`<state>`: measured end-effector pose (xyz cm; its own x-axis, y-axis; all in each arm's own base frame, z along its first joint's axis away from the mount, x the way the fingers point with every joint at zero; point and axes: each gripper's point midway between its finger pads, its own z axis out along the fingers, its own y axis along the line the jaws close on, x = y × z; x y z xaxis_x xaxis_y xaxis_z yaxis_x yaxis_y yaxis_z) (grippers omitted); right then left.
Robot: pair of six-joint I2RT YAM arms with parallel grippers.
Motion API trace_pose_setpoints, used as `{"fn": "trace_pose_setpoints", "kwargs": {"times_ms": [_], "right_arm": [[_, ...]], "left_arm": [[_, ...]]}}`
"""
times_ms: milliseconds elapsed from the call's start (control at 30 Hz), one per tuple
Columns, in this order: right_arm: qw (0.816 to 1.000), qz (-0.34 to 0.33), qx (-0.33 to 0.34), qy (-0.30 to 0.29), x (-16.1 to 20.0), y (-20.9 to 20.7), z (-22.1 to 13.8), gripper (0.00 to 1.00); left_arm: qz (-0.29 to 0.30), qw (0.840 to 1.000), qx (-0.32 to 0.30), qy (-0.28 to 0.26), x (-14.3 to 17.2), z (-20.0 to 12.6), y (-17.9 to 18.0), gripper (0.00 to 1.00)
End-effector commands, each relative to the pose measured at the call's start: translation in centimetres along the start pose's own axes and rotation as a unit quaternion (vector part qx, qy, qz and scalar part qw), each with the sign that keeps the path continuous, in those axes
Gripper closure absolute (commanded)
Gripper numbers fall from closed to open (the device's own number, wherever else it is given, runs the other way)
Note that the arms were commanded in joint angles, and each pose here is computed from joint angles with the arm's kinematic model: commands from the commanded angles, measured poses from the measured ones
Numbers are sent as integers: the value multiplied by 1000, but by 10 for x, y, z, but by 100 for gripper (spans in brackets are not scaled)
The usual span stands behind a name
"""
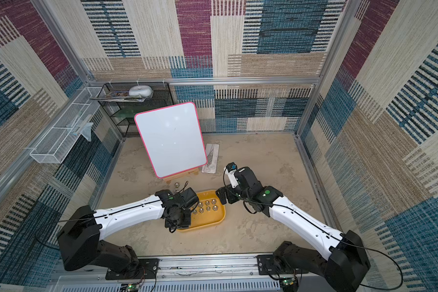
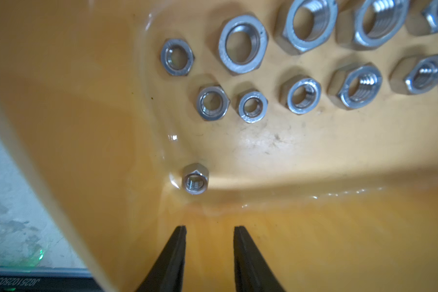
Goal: Put the nuts on the desktop into the storage box
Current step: Move the storage box to the center of the board.
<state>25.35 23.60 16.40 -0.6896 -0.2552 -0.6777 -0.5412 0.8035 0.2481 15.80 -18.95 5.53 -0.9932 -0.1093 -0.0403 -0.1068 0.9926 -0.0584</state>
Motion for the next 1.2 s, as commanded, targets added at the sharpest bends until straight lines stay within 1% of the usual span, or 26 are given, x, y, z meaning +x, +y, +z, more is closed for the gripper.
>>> {"fn": "trace_pose_setpoints", "kwargs": {"times_ms": [0,133,233,400,600,767,900,967,1033,1100,1167], "right_arm": [[998,-1,-18,54,25,3,13,0],[993,27,-15,111,63,-3,29,0],[990,45,-10,132,81,-6,35,1],[986,59,14,154,106,-11,40,1],[982,71,28,174,132,-9,32,1],[981,85,32,170,140,-4,22,1],[983,83,36,159,132,-2,17,1],[987,71,33,139,115,1,16,1],[992,56,36,111,89,5,13,1],[994,51,48,83,65,5,12,1],[997,29,46,58,41,10,10,1]], "left_arm": [[-12,1000,-10,-10,2,-3,12,62],[-12,1000,-11,-17,4,-3,19,62],[-10,1000,-13,-17,5,-2,20,61],[0,1000,-10,-24,2,-3,20,61],[10,1000,-6,-26,-3,-4,19,60],[19,999,0,-28,-11,-7,21,60],[24,999,5,-42,-24,-19,19,59],[25,998,9,-52,-32,-29,18,59],[21,997,12,-68,-44,-40,16,57],[12,997,12,-79,-56,-49,19,57],[-2,996,14,-87,-69,-55,23,57]]}}
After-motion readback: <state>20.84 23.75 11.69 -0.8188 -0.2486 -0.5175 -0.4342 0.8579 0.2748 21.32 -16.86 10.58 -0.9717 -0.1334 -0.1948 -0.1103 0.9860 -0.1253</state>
